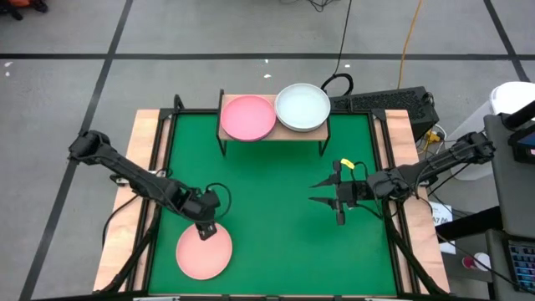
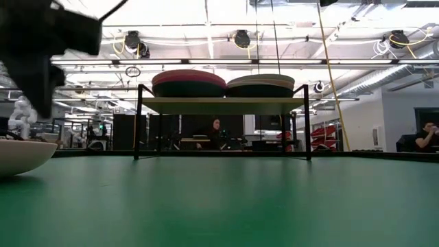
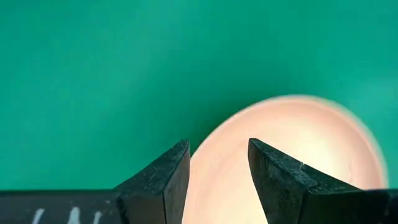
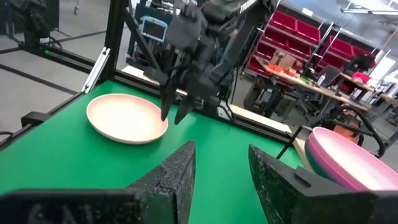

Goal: Place and stack plates onto a shelf
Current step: Stack the light orange plate on top of the light pink plate on the shelf

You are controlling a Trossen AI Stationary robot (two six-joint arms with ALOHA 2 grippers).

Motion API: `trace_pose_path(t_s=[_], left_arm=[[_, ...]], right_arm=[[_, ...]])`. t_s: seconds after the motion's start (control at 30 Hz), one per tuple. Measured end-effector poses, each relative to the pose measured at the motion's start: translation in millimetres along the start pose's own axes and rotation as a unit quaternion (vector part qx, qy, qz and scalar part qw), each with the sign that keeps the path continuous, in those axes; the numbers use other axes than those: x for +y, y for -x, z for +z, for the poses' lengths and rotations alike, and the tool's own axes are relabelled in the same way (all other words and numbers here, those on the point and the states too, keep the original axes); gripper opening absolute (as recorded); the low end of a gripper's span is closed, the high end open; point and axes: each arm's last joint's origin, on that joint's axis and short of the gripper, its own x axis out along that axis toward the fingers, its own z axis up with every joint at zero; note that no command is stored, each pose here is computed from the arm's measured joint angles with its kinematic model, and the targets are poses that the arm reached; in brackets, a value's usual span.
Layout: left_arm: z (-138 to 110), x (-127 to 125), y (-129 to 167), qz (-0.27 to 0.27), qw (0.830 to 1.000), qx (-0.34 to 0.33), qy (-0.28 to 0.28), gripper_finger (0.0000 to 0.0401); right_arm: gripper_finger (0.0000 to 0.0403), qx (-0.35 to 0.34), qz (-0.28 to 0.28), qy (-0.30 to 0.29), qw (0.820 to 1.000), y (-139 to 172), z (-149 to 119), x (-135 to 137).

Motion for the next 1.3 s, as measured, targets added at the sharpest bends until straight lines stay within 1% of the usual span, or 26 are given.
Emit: trace_pose_path(t_s=[0.23,0.3,0.4,0.5,0.67,0.83,0.9,1.07,1.2,1.27,1.3], left_arm=[[-15,17,-17,0.015,0.999,0.049,0.011,0.0168],[-16,18,-21,0.008,0.999,0.047,0.011,0.0168],[-18,19,-26,-0.016,0.999,0.048,0.012,0.0168],[-21,22,-34,-0.023,0.998,0.057,0.018,0.0168],[-27,28,-44,-0.005,0.996,0.084,0.035,0.0168],[-28,28,-48,0.0,0.995,0.092,0.034,0.0165],[-28,28,-48,-0.003,0.995,0.094,0.024,0.0153],[-28,28,-49,-0.005,0.995,0.099,0.019,0.0091],[-26,27,-48,-0.028,0.993,0.111,0.021,0.0042],[-22,24,-46,-0.039,0.993,0.106,0.019,0.0018],[-18,22,-44,-0.047,0.994,0.1,0.016,0.0013]], right_arm=[[0.013,0.001,0.0,-0.001,1.0,0,0,0],[0.013,0.003,0.001,-0.005,1.0,0,-1,0],[0.013,0.005,0.002,-0.01,1.0,0,-1,0],[0.013,0.006,0.002,-0.011,1.0,0,-1,0],[0.013,0.006,0.002,-0.011,1.0,0,-1,0],[0.013,0.005,0.002,-0.011,1.0,0,-1,0],[0.013,0.005,0.002,-0.011,1.0,0,-1,0],[0.013,0.005,0.002,-0.011,1.0,0,-1,0],[0.013,0.005,0.002,-0.011,1.0,0,-1,0],[0.013,0.005,0.002,-0.011,1.0,0,-1,0],[0.013,0.005,0.002,-0.011,1.0,0,-1,0]])
